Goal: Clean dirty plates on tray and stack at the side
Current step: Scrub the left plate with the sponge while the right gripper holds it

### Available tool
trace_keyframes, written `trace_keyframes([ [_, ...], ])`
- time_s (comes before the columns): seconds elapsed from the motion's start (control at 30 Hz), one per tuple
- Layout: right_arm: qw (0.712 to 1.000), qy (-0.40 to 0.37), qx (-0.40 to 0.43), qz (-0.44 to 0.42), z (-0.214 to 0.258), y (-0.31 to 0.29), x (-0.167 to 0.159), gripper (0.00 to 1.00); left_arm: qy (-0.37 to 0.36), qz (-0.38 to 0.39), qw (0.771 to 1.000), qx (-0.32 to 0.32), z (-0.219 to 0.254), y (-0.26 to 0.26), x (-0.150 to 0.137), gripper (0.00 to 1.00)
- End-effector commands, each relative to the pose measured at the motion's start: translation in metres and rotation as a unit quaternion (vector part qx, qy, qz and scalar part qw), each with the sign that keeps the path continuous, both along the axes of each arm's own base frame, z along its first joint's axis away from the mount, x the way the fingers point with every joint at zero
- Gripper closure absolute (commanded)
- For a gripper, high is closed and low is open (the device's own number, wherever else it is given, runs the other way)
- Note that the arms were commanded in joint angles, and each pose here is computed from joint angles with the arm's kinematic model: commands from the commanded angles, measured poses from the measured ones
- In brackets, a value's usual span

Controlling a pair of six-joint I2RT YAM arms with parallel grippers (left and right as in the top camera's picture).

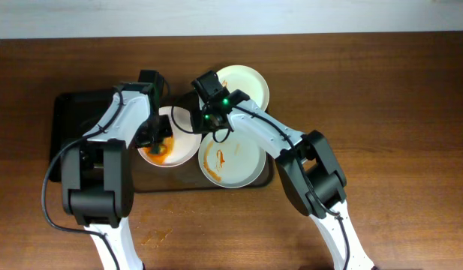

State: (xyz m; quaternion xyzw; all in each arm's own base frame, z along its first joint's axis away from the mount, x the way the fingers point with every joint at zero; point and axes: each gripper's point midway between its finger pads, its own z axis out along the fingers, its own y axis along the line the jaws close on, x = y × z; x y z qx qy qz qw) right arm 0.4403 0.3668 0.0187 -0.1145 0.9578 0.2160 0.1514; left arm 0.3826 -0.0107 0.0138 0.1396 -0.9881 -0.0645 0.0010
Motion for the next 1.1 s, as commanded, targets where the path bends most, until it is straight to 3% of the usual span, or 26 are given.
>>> trace_keyframes([
  [0.0,1.0,-0.015,0.004,-0.011,0.009,0.0,0.011,0.96,-0.022,0.054,0.991,0.118,0.001,0.039,0.001,0.99],
  [0.1,1.0,-0.016,0.004,-0.011,0.009,0.0,0.011,0.96,-0.052,0.045,0.99,0.122,0.002,0.033,0.015,0.99],
  [0.17,1.0,-0.016,0.005,-0.011,0.009,0.0,0.011,0.96,-0.021,-0.077,0.997,-0.001,-0.009,-0.014,0.012,0.99],
  [0.2,1.0,-0.016,0.004,-0.011,0.009,0.0,0.011,0.96,-0.001,-0.13,0.986,-0.104,-0.01,-0.049,0.001,0.99],
  [0.27,1.0,-0.015,0.004,-0.011,0.009,0.0,0.011,0.96,0.031,-0.143,0.974,-0.171,-0.006,-0.069,-0.019,0.99],
  [0.33,1.0,-0.012,0.006,-0.009,0.009,0.0,0.01,0.96,0.019,-0.139,0.98,-0.139,-0.008,-0.058,-0.011,0.99],
  [0.4,1.0,-0.009,0.006,-0.008,0.008,0.0,0.008,0.96,-0.041,-0.085,0.994,-0.053,-0.01,-0.028,0.021,0.99],
  [0.5,1.0,-0.005,0.003,-0.008,0.007,-0.001,0.007,0.96,-0.138,-0.036,0.988,0.055,0.002,0.005,0.066,0.99],
  [0.6,1.0,-0.003,0.001,-0.008,0.006,-0.002,0.006,0.96,-0.102,-0.036,0.99,0.095,0.002,0.02,0.049,0.99],
  [0.73,1.0,0.001,0.005,-0.006,0.006,-0.001,0.004,0.96,-0.03,-0.044,0.996,0.077,0.003,0.016,0.017,0.99],
  [0.83,1.0,0.004,0.006,-0.004,0.006,0.0,0.003,0.96,-0.017,-0.134,0.983,-0.127,0.001,-0.054,0.011,0.99],
  [0.87,1.0,0.006,0.005,-0.004,0.006,0.0,0.002,0.96,-0.023,-0.144,0.976,-0.161,0.003,-0.066,0.013,0.99],
  [1.0,1.0,0.012,0.005,-0.002,0.005,-0.001,-0.001,0.96,-0.109,-0.125,0.977,-0.135,0.007,-0.058,0.056,0.99],
  [1.07,1.0,0.014,0.004,-0.002,0.004,-0.001,-0.001,0.96,-0.133,-0.027,0.989,-0.062,0.008,-0.024,0.068,0.99],
])
